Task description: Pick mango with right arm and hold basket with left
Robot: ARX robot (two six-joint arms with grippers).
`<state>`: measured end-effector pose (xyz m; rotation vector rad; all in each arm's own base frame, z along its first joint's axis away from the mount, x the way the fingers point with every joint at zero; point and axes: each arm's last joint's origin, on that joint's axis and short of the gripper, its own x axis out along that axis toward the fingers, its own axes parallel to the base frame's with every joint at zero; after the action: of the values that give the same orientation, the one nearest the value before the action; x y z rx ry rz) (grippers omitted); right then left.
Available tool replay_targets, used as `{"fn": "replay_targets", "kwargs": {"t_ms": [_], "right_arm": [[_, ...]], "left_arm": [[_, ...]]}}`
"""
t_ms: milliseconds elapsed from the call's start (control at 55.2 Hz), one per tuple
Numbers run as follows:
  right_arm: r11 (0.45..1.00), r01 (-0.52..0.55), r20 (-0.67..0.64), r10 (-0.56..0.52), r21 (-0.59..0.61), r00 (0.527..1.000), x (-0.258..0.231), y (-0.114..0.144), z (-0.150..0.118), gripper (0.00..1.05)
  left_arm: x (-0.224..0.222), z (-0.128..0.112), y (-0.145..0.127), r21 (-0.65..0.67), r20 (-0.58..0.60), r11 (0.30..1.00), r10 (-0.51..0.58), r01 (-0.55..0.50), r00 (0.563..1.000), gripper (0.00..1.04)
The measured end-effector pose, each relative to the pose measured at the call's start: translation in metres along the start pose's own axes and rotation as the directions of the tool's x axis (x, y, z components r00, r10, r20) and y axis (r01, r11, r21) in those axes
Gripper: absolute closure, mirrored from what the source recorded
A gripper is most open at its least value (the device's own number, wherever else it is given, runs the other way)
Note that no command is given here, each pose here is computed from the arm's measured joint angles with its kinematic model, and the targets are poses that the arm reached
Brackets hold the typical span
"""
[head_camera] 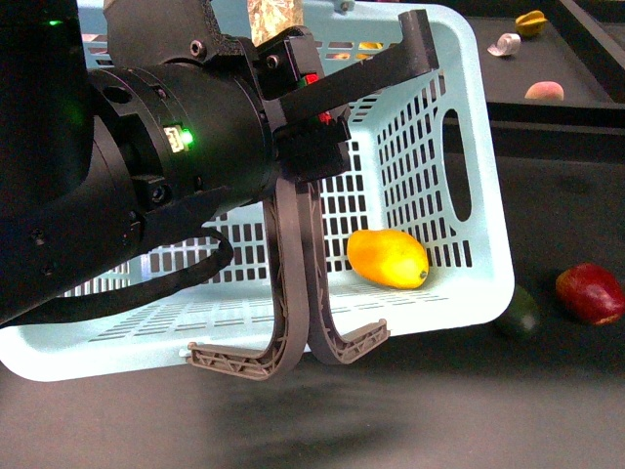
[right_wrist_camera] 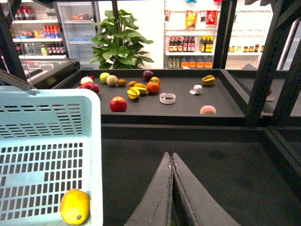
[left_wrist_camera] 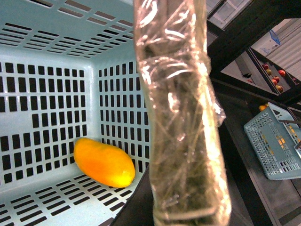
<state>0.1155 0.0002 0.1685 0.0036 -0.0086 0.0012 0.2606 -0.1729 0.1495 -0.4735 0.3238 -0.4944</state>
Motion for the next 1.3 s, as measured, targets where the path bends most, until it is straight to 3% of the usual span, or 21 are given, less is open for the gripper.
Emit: {"fn": "replay_targets", "kwargs": {"t_ms": [906, 1177, 1304], "right_arm": [[1.0, -0.003, -0.006, 0.003, -0.003, 1.0, -0.018, 0.0, -0.003, 1.02], [1.0, -0.002, -0.006, 0.002, -0.003, 1.0, -0.018, 0.0, -0.003, 0.58], [1.0, -0.003, -0.006, 0.003, -0.003, 1.0, -0.018, 0.0, -0.003, 0.39]], "left_arm": [[0.0, 0.0, 0.0, 0.0, 0.0, 1.0, -0.001, 0.001, 1.0, 0.99], [0.0, 0.0, 0.0, 0.0, 0.0, 1.0, 0.0, 0.0, 1.0, 0.99], [0.005, -0.002, 0.0, 0.074, 0.135, 0.976, 0.194, -0.205, 0.972, 0.99]]}}
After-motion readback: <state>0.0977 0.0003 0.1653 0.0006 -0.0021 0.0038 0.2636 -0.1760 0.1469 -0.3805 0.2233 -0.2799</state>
